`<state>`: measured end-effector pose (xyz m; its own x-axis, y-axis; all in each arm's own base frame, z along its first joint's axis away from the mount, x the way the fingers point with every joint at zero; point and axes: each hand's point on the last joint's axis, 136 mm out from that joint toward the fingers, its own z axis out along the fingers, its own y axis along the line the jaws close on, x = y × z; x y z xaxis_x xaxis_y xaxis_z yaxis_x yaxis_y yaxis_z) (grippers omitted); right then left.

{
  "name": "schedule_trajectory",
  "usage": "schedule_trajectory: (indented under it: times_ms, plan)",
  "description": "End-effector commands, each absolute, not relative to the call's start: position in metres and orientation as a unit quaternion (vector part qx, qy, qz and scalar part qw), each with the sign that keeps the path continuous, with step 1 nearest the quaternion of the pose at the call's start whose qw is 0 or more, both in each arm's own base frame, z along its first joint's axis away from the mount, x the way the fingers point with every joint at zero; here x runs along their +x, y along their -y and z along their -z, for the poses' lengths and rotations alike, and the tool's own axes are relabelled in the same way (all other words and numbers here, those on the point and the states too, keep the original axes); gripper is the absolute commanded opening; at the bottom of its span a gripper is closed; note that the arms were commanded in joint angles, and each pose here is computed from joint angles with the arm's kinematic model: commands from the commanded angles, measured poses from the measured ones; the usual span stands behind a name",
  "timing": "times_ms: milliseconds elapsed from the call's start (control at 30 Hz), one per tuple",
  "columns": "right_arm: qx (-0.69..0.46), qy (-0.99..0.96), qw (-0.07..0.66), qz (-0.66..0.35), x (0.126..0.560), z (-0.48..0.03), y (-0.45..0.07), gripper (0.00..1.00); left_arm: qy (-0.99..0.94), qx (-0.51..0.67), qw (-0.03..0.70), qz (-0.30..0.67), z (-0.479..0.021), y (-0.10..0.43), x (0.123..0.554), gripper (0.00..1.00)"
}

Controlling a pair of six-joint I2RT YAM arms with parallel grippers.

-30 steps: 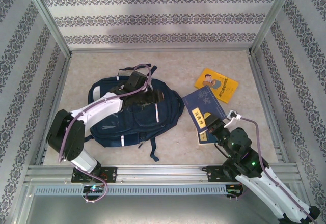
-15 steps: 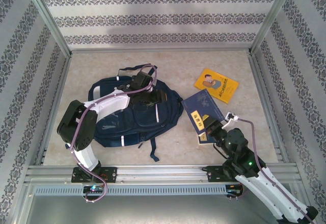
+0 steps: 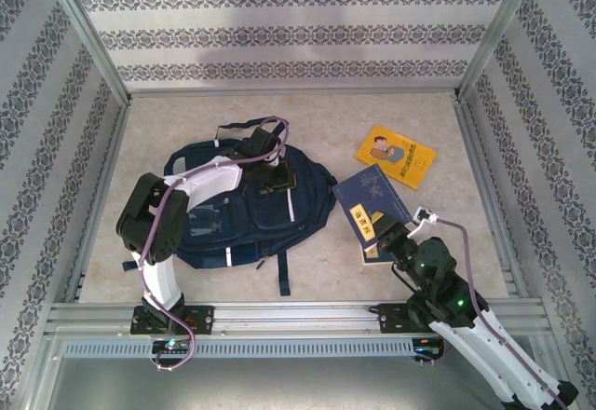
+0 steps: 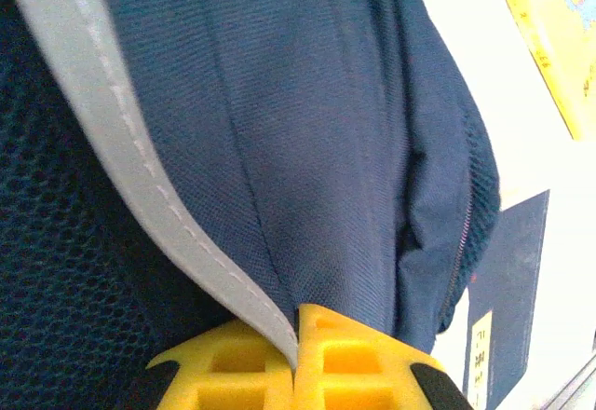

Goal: Pack the student bag

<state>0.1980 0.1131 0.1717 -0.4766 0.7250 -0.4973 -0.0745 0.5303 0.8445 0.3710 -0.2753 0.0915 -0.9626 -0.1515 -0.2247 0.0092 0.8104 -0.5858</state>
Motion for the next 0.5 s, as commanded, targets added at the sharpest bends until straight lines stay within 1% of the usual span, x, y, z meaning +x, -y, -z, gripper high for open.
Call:
schedule_trajectory:
  times_ms: [0, 133, 167, 267, 467]
  plan:
    - [0.195, -0.747, 0.478, -0.418, 0.195, -0.189, -0.11, 0.0, -0.942, 0.028, 0.15, 0.3, -0.131, 0.275, 0.37, 0.0]
    - [0.167, -0.78, 0.472, -0.375, 0.195, -0.19, -0.11, 0.0, -0.936, 0.083, 0.152, 0.306, -0.174, 0.276, 0.358, 0.0]
    - [0.16, -0.781, 0.475, -0.372, 0.195, -0.201, -0.11, 0.0, -0.935, 0.094, 0.154, 0.305, -0.183, 0.275, 0.354, 0.0]
    - [0.139, -0.799, 0.473, -0.345, 0.197, -0.208, -0.111, 0.0, -0.931, 0.125, 0.166, 0.299, -0.21, 0.271, 0.341, 0.0]
    - [0.138, -0.827, 0.469, -0.278, 0.204, -0.213, -0.1, 0.0, -0.921, 0.168, 0.197, 0.29, -0.251, 0.259, 0.319, 0.0]
